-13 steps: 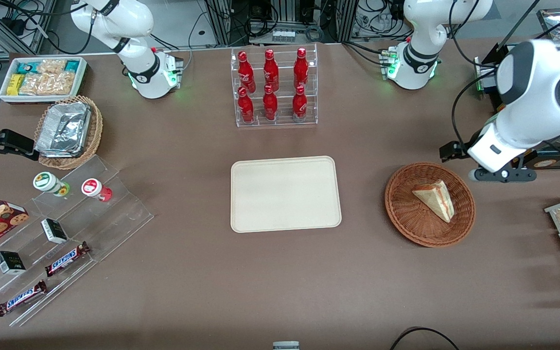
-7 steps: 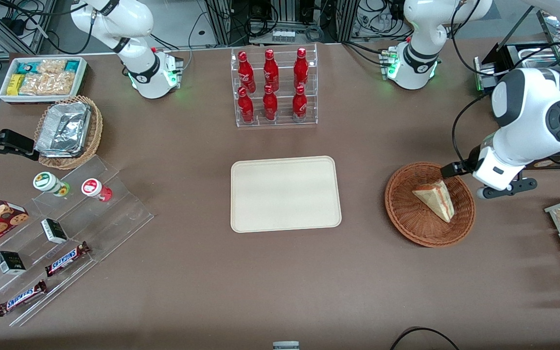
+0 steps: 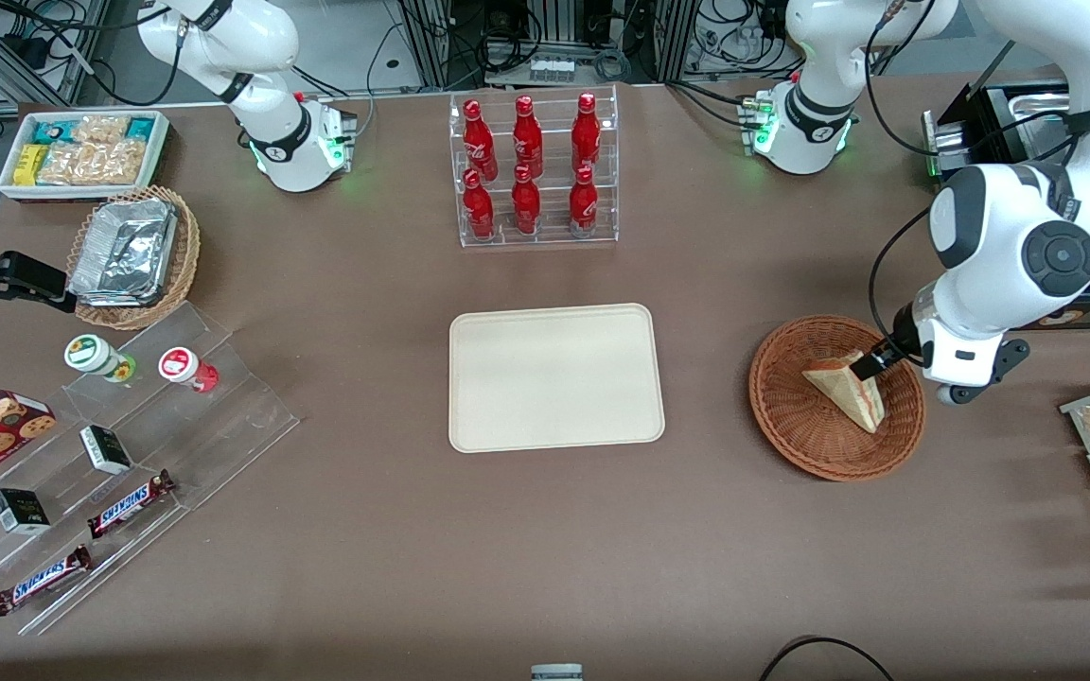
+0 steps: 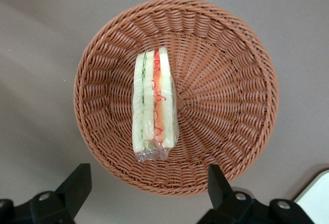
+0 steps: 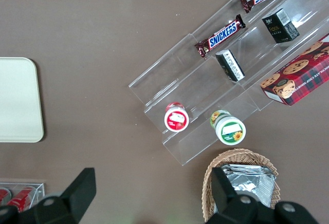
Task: Place sandwich from basket to tray
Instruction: 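Lower the left gripper and grasp the wrapped sandwich upright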
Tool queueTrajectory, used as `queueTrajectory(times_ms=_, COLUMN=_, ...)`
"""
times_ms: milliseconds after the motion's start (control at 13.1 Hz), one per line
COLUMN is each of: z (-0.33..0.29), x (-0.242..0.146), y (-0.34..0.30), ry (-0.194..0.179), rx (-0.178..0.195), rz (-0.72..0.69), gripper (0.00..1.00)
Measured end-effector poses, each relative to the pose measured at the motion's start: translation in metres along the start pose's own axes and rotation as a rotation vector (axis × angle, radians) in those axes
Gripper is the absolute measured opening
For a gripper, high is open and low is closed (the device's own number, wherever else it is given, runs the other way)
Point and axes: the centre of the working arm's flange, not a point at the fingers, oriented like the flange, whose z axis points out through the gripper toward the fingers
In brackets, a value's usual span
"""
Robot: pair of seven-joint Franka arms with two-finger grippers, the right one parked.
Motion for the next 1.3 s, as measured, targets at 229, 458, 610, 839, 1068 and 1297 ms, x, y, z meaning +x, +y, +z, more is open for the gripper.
queueTrajectory(times_ms=229, z=0.012, x=0.002, y=0.002, ry=-0.005, rx=0.002, rz=-0.002, gripper=1.0)
queueTrajectory(times_ms=458, z=0.033, x=0.006, y=0.004, ry=0.0, rx=-0.004, rz=-0.002, gripper=1.0)
queueTrajectory(times_ms=610, z=0.05, x=0.006, y=0.005, ry=0.005, rx=-0.011, rz=-0.006, gripper=1.0)
queueTrajectory(times_ms=839, z=0.074, x=0.006, y=0.004, ry=0.0, rx=-0.01, rz=-0.015, gripper=1.0)
queueTrajectory(times_ms=1068, z=0.091, x=0.007, y=0.004, ry=-0.01, rx=-0.005, rz=-0.017, gripper=1.0)
queueTrajectory(times_ms=1297, z=0.1, x=0.009, y=0.001, ry=-0.016, rx=-0.003, rz=-0.025, gripper=0.93)
